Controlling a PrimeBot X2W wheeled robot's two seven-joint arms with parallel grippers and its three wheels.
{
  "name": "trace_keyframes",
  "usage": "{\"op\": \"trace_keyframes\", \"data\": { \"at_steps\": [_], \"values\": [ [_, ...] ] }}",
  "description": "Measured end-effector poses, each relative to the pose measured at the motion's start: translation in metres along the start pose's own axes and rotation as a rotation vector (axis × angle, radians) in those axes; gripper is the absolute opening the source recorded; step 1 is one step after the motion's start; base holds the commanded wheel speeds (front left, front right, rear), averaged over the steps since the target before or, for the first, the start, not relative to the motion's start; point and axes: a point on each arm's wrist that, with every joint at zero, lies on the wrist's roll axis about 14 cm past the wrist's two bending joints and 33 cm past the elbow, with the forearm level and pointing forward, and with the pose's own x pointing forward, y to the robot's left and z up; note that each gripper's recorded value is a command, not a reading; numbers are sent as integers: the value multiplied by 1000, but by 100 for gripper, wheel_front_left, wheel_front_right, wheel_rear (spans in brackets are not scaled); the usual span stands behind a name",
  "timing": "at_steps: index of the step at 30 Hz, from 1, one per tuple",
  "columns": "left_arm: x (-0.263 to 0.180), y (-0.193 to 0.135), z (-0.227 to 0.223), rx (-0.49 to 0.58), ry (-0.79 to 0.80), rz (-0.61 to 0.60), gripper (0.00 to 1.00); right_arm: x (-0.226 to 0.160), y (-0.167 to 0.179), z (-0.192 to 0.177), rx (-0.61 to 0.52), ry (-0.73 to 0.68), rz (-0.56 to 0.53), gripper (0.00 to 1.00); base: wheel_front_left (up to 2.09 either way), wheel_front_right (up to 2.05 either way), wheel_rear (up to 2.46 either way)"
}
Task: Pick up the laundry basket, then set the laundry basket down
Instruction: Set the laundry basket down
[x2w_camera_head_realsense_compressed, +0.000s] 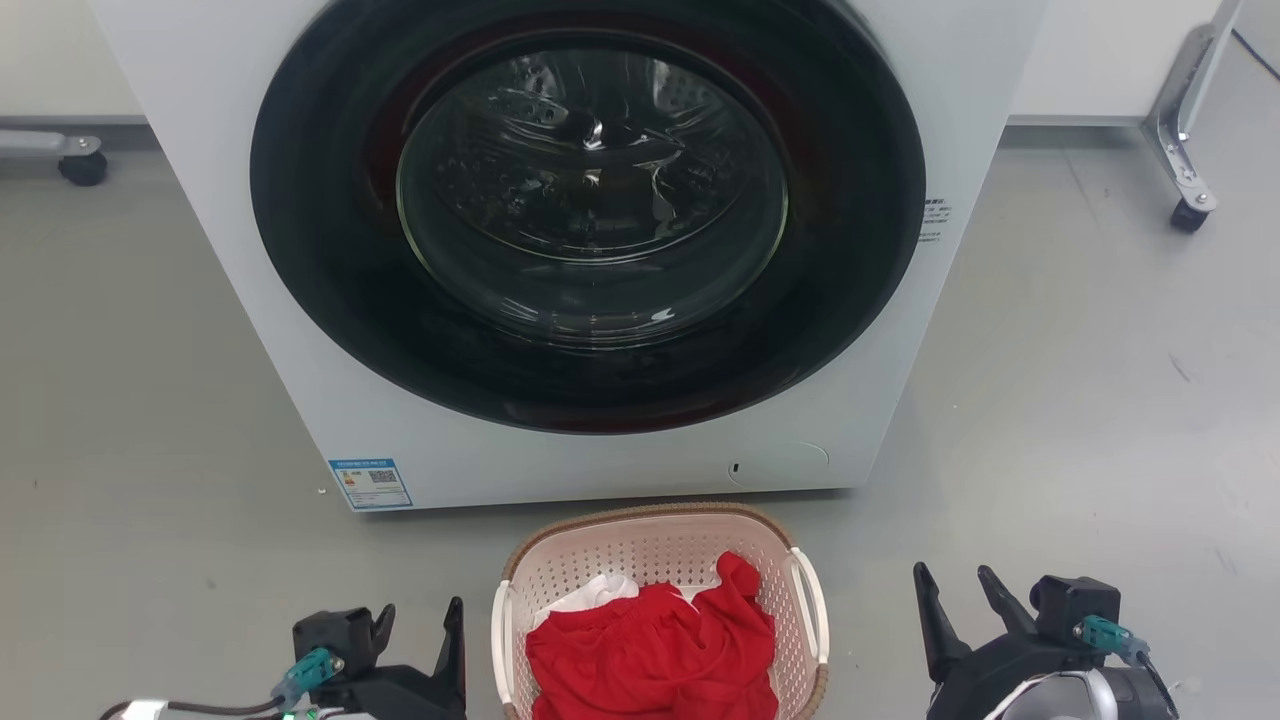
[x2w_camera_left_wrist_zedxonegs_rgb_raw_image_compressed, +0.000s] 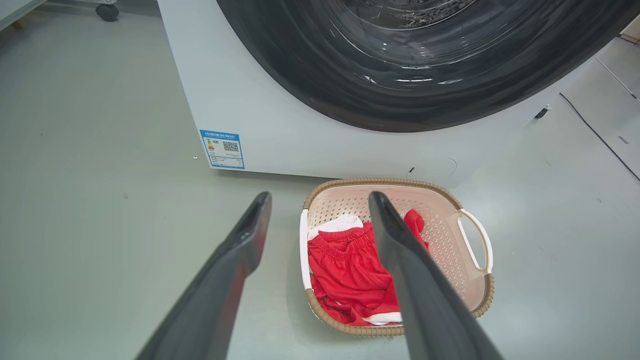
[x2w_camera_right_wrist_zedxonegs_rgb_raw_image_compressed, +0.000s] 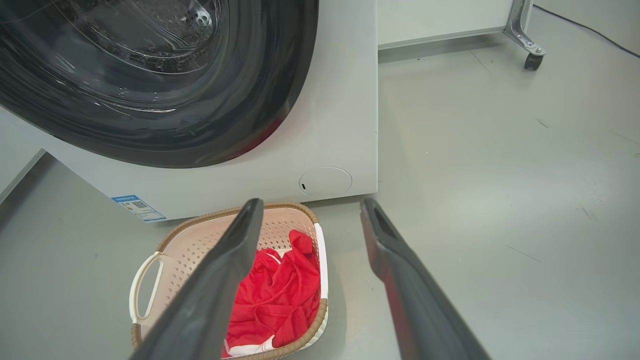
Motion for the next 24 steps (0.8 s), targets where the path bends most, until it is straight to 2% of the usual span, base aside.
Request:
{"op": "trace_keyframes", "data": {
  "at_steps": [24],
  "values": [
    [-53, -6, 9, -9, -164, -25, 100, -56, 3, 13, -57, -152, 5, 100, 0, 0, 0]
  ]
}}
